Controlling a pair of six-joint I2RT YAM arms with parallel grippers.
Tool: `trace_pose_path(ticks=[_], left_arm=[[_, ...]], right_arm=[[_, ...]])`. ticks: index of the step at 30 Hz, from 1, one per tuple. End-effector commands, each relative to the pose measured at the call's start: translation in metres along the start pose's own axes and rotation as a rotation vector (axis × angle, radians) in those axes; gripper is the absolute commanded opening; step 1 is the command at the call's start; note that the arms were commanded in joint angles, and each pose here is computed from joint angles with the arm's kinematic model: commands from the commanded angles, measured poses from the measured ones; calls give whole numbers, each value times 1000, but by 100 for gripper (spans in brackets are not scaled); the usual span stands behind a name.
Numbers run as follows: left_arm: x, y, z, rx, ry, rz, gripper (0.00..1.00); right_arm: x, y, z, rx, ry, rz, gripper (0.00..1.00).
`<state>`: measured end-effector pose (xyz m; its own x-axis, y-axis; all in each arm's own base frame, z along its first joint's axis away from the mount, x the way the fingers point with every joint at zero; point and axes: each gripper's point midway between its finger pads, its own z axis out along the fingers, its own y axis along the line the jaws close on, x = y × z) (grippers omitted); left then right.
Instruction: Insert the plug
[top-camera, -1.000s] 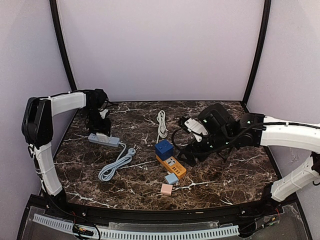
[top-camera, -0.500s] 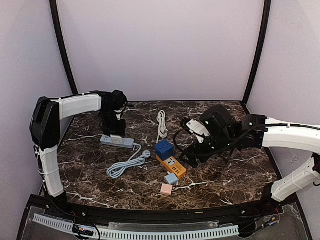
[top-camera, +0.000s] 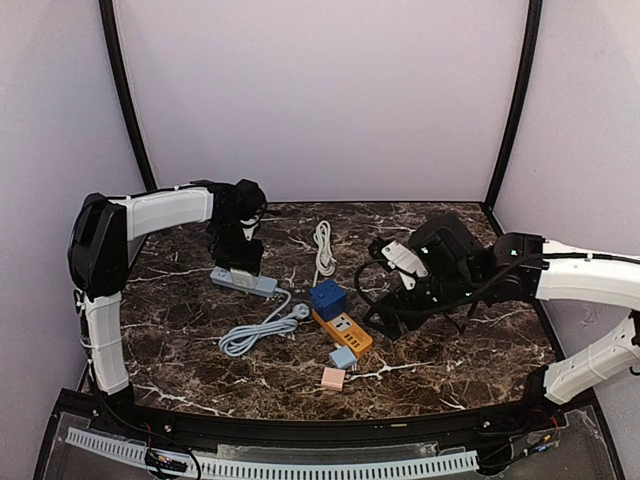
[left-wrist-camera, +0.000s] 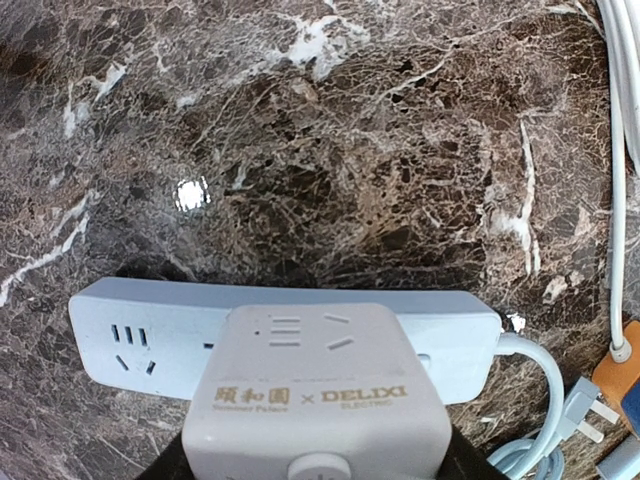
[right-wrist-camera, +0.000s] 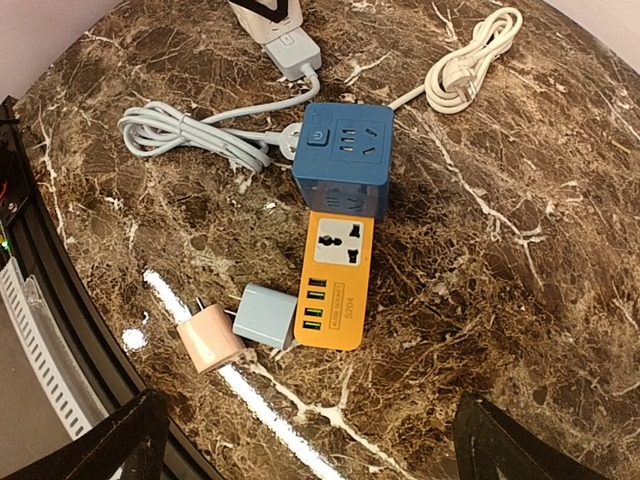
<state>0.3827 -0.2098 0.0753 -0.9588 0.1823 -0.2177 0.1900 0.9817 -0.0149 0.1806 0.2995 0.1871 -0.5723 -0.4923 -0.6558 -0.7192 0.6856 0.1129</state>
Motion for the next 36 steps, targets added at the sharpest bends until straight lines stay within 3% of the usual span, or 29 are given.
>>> trace_pose_path(ticks=[1,3,4,5,6,7,8,18,25,31,36], left_arm=[[22,-42,10,77,74,70,53],[14,-42,1,77,42,58,61],[12,-42,-2,80,30,56,71],[8,-43,-9,88,9,51,73],[6,-44,-13,92,-3,48,88],[2,-40,-20,74,-30,45,96],[-1,-40,-24,73,-46,45,97],[-18,-21,-97,28,-245,76,99],[-28,20,-135,-153,-437,88,99],[-25,5,-143,-18,-482,179,99],[4,-51,-149,262,-456,292,99]], right_arm=[[5,4,-6,-15,10,19,99],[3,3,-6,-10,11,23,98],[3,3,-6,-5,12,25,99],[3,3,-5,-1,15,27,99],[2,3,-5,1,15,29,99],[2,2,-5,5,17,32,99],[1,1,-4,11,18,35,99],[-25,-9,-9,87,-59,100,99],[-49,-9,-13,64,-146,233,99],[-57,-26,-22,98,-227,308,99],[-47,-54,-22,147,-194,424,98]])
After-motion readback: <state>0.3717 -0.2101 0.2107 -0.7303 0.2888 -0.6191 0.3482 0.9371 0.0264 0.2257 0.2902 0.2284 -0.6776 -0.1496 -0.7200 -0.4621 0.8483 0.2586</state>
